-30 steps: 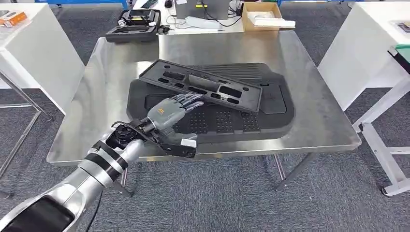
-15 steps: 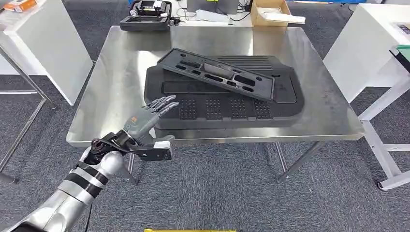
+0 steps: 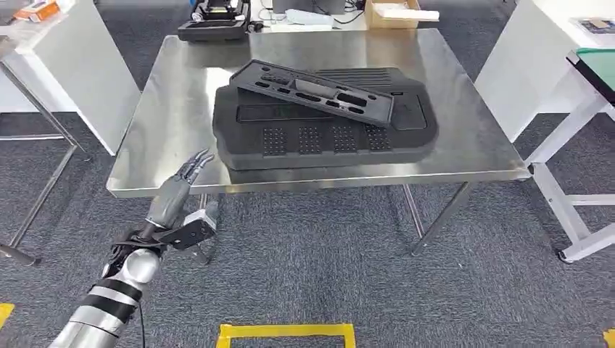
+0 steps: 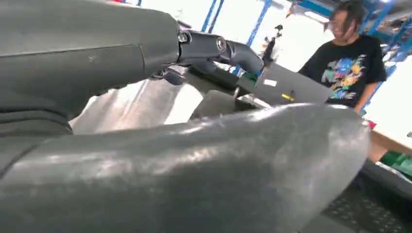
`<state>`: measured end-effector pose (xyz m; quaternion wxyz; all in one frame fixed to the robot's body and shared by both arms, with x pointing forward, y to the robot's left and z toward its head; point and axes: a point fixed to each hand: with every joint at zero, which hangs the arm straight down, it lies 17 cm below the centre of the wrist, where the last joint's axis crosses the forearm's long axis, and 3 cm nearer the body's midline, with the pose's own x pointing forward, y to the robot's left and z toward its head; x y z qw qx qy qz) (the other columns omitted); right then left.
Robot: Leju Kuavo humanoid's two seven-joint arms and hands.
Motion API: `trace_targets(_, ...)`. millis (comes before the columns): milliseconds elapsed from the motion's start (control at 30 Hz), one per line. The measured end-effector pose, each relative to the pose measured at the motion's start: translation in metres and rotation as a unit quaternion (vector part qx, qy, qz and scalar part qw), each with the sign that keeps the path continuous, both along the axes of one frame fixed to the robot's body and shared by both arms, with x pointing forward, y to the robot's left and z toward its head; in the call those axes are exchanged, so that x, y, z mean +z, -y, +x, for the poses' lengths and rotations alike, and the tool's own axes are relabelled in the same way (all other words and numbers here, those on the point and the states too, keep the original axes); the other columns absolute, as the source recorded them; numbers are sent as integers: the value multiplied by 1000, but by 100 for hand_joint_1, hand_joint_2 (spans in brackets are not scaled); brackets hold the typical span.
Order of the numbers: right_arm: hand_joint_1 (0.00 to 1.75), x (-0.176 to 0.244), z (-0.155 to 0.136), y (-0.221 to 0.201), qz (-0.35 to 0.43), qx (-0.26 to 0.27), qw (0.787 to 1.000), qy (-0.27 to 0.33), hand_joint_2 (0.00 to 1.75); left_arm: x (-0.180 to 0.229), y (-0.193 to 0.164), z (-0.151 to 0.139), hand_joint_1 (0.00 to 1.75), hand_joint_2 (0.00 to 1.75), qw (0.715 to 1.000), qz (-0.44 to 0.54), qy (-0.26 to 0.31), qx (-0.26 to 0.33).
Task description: Take the parts from the cabinet and place them on the table.
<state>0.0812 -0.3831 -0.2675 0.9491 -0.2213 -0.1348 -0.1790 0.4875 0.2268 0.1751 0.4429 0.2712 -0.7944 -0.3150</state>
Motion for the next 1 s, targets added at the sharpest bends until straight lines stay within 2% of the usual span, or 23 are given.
trace_targets(167,0,-1,-4,-6,3,0,1000,-2,0,-27,-53,-5,0,0,992,-106,-40,59)
trace_targets(267,0,0,-2,-2,0,-4,1000,1,0,-60,-85,-11,0,0,978,-171,-81,91)
trace_targets(367,0,-1,-4,-8,3,-8,1000,1,0,-103,-114,-31,0,0,964,-205,-116,126)
trace_targets(667,0,-1,-5,-10,6,-16,1000,1,0,-144,-133,-46,0,0,945,-232,-157,168)
trace_targets(800,0,-1,2,-11,7,-16,1000,3,0,-184,-143,-64,0,0,914,-288,-211,195)
trace_targets(967,0,-4,-5,-26,21,-12,1000,-12,0,-255,-153,-110,0,0,862,-344,-287,237)
trace_targets(1000,0,-5,-7,-30,26,-11,999,-19,0,-283,-155,-130,0,0,839,-355,-322,259)
